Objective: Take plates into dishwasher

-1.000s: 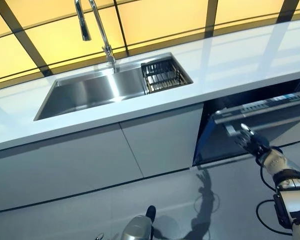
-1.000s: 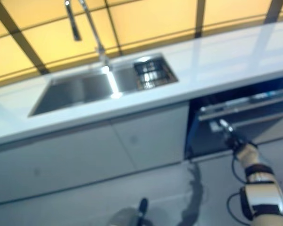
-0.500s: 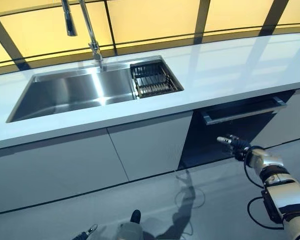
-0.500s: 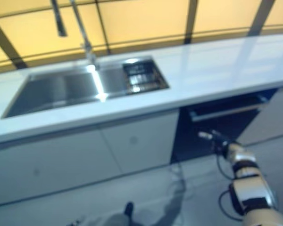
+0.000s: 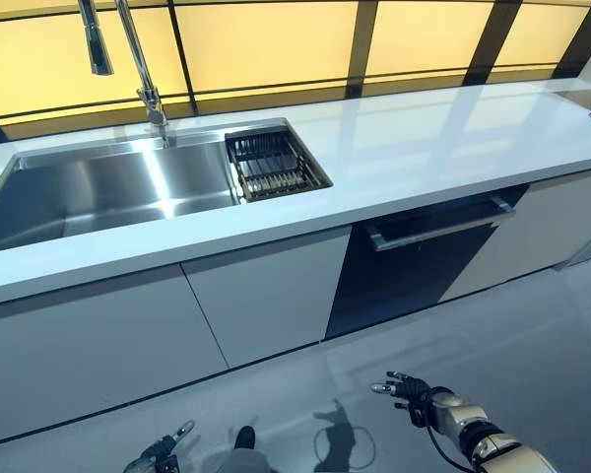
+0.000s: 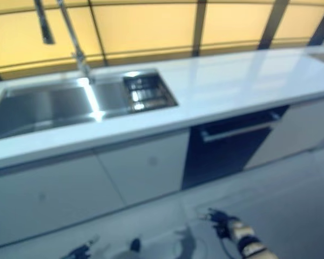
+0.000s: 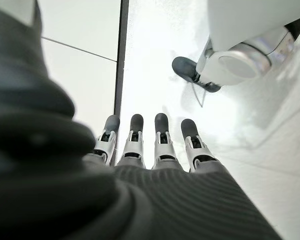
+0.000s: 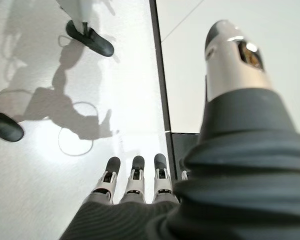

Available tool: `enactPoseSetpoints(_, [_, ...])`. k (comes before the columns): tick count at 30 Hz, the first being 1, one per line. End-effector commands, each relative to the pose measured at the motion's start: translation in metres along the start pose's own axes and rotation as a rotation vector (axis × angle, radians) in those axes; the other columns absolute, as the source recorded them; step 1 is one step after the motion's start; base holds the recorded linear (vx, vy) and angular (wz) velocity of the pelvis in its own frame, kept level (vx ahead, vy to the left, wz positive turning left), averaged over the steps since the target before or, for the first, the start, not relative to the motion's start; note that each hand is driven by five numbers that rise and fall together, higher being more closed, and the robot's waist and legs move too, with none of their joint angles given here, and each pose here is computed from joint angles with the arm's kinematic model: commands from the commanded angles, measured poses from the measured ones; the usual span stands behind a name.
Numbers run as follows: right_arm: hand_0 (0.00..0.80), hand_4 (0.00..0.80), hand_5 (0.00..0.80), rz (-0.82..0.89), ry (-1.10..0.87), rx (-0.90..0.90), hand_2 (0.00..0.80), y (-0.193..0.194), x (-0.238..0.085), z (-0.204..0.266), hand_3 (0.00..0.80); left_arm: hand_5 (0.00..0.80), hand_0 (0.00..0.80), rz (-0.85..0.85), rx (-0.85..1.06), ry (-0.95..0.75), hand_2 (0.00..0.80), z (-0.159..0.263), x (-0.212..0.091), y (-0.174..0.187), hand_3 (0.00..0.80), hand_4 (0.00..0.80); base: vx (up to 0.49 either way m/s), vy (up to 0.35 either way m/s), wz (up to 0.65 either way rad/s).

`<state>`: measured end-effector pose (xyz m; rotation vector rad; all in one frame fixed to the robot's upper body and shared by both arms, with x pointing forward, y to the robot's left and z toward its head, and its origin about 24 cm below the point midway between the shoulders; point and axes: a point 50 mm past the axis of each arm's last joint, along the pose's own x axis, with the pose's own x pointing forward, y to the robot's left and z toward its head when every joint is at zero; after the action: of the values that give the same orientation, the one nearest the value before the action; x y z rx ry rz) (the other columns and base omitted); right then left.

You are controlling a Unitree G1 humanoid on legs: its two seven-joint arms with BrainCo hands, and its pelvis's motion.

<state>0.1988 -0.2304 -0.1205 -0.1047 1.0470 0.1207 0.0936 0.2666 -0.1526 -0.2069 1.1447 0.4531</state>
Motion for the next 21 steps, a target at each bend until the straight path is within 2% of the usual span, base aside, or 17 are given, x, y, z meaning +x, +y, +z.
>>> enactPoseSetpoints(1, [0.0, 0.0, 0.0, -0.041, -0.109, -0.043, 0.0, -0.006, -0.001, 0.03, 0.0, 0.0, 0.0, -0.005, 0.015, -0.069, 0.0, 0.026, 0.003, -0.011, 0.0, 0.0, -0.334, 0.082, 0.79])
enactPoseSetpoints(4, [0.0, 0.0, 0.0, -0.06, -0.107, 0.016, 0.0, -0.011, -0.004, 0.006, 0.0, 0.0, 0.0, -0.01, 0.057, -0.043, 0.0, 0.018, 0.003, -0.016, 0.0, 0.0, -0.326, 0.173, 1.02])
enactPoseSetpoints(7, [0.0, 0.0, 0.0, -0.065, -0.099, 0.068, 0.0, -0.016, -0.008, -0.015, 0.0, 0.0, 0.0, -0.004, 0.047, -0.015, 0.0, 0.011, 0.003, -0.015, 0.0, 0.0, -0.179, 0.198, 0.6])
enactPoseSetpoints(9, [0.0, 0.0, 0.0, -0.066, -0.062, 0.122, 0.0, -0.013, -0.01, -0.038, 0.0, 0.0, 0.0, -0.025, 0.044, 0.022, 0.0, 0.004, 0.003, -0.014, 0.0, 0.0, -0.181, 0.511, 0.89])
enactPoseSetpoints(13, [0.0, 0.0, 0.0, -0.107, -0.028, 0.239, 0.0, -0.008, -0.009, -0.051, 0.0, 0.0, 0.0, -0.043, 0.184, 0.047, 0.0, 0.001, 0.003, -0.021, 0.0, 0.0, -0.152, 0.401, 0.77])
enactPoseSetpoints(16, [0.0, 0.0, 0.0, -0.128, 0.004, 0.288, 0.0, -0.005, -0.009, -0.06, 0.0, 0.0, 0.0, -0.027, 0.322, 0.086, 0.0, -0.005, 0.002, -0.012, 0.0, 0.0, -0.119, 0.269, -0.04])
enactPoseSetpoints(18, [0.0, 0.0, 0.0, -0.137, 0.016, 0.304, 0.0, -0.005, -0.009, -0.063, 0.0, 0.0, 0.0, -0.02, 0.348, 0.096, 0.0, -0.005, 0.002, -0.008, 0.0, 0.0, -0.095, 0.177, 0.05])
enactPoseSetpoints(21, [0.0, 0.0, 0.0, -0.143, 0.062, 0.392, 0.0, -0.005, -0.013, -0.081, 0.0, 0.0, 0.0, -0.043, 0.42, 0.125, 0.0, -0.004, 0.002, -0.01, 0.0, 0.0, -0.114, 0.17, 0.68])
